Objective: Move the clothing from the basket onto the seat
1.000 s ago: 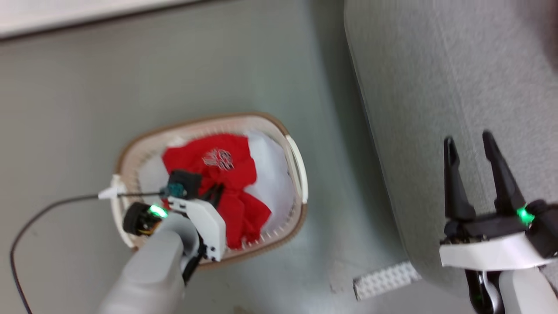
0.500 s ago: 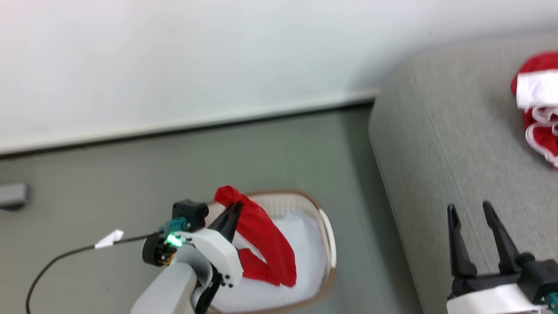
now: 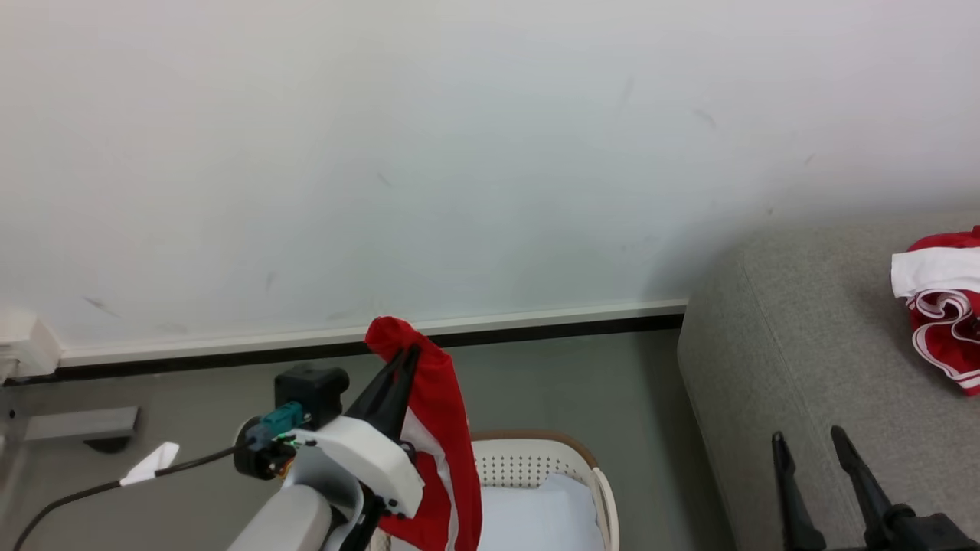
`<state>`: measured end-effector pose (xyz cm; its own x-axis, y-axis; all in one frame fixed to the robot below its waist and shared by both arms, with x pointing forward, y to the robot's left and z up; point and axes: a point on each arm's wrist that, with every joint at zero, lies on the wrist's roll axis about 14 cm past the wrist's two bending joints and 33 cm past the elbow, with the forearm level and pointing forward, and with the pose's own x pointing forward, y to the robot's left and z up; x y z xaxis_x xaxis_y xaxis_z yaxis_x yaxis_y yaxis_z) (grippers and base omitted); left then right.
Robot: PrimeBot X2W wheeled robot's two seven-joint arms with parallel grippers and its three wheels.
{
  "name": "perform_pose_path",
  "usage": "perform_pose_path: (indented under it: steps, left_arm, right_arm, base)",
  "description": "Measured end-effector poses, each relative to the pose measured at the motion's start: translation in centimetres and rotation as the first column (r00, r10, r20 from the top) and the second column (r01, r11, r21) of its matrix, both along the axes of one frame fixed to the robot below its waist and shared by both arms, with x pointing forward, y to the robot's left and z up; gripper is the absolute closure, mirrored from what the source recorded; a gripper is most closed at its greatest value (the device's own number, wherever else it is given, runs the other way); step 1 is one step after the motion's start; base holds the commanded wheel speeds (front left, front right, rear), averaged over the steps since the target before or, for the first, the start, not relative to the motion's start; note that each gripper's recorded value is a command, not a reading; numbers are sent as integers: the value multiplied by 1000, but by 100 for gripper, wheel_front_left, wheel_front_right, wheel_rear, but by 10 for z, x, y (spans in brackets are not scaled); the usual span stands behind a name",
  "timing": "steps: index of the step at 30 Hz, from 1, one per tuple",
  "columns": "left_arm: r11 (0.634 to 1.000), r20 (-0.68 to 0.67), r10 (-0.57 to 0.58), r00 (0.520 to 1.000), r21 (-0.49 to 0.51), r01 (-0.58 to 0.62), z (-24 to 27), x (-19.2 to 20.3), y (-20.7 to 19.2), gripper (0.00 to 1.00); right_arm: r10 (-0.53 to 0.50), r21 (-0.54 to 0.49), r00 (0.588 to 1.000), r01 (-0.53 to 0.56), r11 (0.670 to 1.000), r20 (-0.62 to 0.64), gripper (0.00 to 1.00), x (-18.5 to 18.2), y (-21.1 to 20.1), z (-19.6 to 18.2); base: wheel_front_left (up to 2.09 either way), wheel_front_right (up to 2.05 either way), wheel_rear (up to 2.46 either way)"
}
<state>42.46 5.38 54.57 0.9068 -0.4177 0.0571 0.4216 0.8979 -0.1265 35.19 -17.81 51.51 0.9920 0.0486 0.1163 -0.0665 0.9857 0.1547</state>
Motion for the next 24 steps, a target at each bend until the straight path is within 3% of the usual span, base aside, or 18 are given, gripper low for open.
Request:
perform_pose_path:
  steps: [9,14,17,24]
  left_arm:
    - [999,51,42,998,12,-43,29,-21,20,100]
    - [999,64,34,997,6,-34,39,-28,19,100]
    - [1000,79,16,997,-1,-16,48,-32,14,100]
    - [999,102,-37,994,-9,38,62,-41,0,100]
  right_arm:
    - [58,-8,998,-58,998,16,0,-11,20,4]
    - [183,-25,983,-182,983,32,0,-11,61,10]
    - [307,-35,949,-305,952,66,0,-11,101,22]
    - [549,-110,829,-539,835,103,0,-14,166,43]
  base:
    - [0,0,0]
    - [0,0,0]
    - [0,0,0]
    - [0,0,0]
